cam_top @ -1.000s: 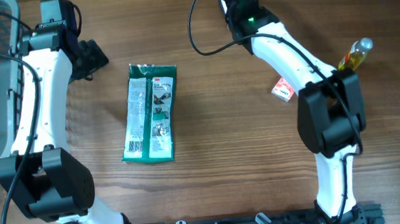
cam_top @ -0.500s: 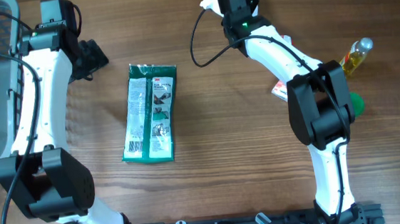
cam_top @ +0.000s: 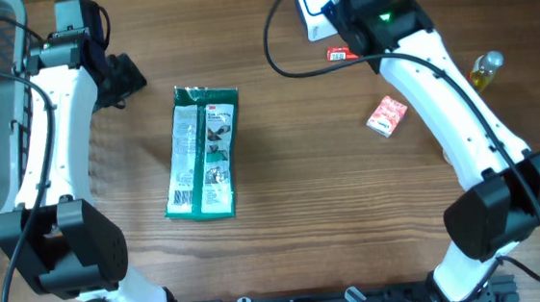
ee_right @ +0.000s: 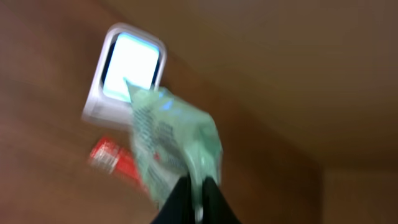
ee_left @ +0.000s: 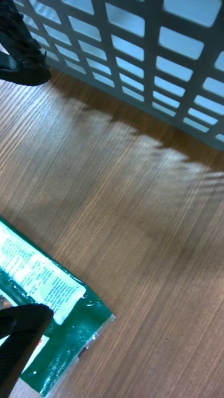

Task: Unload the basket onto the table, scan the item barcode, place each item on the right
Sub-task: 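Place the light green pack right of the scanner and release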

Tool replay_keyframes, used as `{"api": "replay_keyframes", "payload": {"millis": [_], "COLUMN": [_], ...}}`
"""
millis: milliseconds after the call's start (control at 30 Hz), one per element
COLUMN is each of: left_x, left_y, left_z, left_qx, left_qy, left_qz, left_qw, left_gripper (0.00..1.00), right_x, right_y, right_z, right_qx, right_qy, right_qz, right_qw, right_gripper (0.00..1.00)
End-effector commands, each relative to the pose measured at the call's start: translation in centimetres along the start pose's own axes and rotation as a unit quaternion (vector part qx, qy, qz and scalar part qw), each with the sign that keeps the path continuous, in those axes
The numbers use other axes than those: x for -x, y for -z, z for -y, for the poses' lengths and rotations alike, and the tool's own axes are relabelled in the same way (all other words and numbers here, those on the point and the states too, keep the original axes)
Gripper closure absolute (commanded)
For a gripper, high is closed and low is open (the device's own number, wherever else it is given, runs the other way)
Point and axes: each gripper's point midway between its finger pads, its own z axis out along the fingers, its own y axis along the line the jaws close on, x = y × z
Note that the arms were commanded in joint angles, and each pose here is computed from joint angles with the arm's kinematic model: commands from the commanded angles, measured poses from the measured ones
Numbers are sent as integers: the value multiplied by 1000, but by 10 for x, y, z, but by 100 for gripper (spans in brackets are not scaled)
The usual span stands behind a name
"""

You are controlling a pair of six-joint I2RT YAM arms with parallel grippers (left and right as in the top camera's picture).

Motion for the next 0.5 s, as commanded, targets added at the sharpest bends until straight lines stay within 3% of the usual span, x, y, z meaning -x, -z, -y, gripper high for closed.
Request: {"api": "replay_keyframes", "payload": {"millis": [0,100,233,333,367,467], "left_x": [4,4,4,4,4,4], "left_y": [1,1,1,1,1,1], "left_z": [1,1,1,1,1,1], "left_qx": [-4,-4,-4,-4,-4,-4], "left_qy": [-4,-4,-4,-4,-4,-4], "left_qz": [4,4,4,4,4,4], "left_qw": [1000,1000,1000,1000,1000,1000], "left_gripper": [0,0,0,0,0,0], "right_x": [-72,-113,-152,-182,-190,-186], "right_y": [20,52,46,34,32,12], "right_z": [-85,-123,-115,-101,-100,-103], "right_qx": [237,362,329,273,262,240], "right_qy": [-132,-152,-146,-126,-119,-141], "right_qz": [-144,-231,-293,-331,-341,-315], "right_qw": [952,890,886,894,895,907], "right_gripper": [96,96,91,96,93,67]}}
